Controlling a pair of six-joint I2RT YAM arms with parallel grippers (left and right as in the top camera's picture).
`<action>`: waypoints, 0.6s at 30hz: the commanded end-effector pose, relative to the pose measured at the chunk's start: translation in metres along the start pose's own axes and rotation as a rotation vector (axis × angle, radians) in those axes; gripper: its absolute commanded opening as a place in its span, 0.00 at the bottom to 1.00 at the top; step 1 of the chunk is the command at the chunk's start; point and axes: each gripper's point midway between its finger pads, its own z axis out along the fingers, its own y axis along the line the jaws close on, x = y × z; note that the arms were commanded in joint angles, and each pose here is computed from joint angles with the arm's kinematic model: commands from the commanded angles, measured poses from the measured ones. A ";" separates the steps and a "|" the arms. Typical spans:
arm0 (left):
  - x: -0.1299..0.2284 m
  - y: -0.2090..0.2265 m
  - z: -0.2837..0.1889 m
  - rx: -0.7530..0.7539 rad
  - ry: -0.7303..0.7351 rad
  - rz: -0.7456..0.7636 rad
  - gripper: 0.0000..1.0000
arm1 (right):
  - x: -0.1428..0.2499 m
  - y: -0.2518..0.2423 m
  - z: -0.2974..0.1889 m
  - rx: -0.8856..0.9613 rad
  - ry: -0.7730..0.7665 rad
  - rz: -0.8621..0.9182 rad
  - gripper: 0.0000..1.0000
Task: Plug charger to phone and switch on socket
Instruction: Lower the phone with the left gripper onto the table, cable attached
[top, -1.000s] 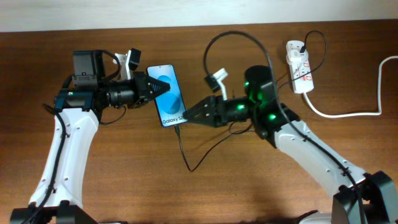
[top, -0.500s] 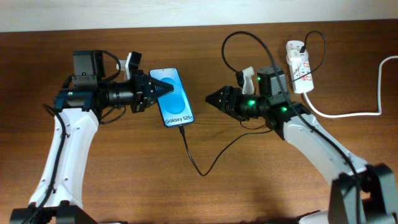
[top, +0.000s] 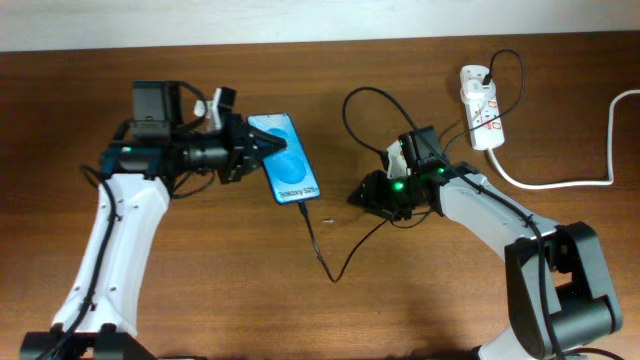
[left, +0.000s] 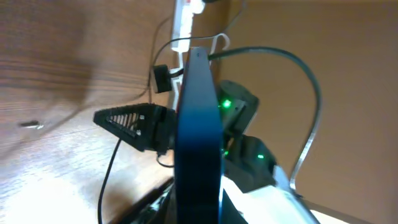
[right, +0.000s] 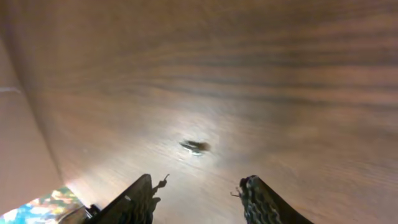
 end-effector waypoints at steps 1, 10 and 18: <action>0.005 -0.003 0.011 -0.036 -0.012 0.038 0.00 | 0.000 -0.001 -0.002 0.021 -0.003 -0.052 0.45; -0.007 0.008 0.010 -0.109 -0.067 0.179 0.00 | -0.005 0.001 -0.003 0.011 -0.021 -0.073 0.49; -0.013 0.028 0.023 -0.135 -0.031 0.162 0.00 | 0.009 -0.007 -0.005 0.028 0.042 -0.096 0.51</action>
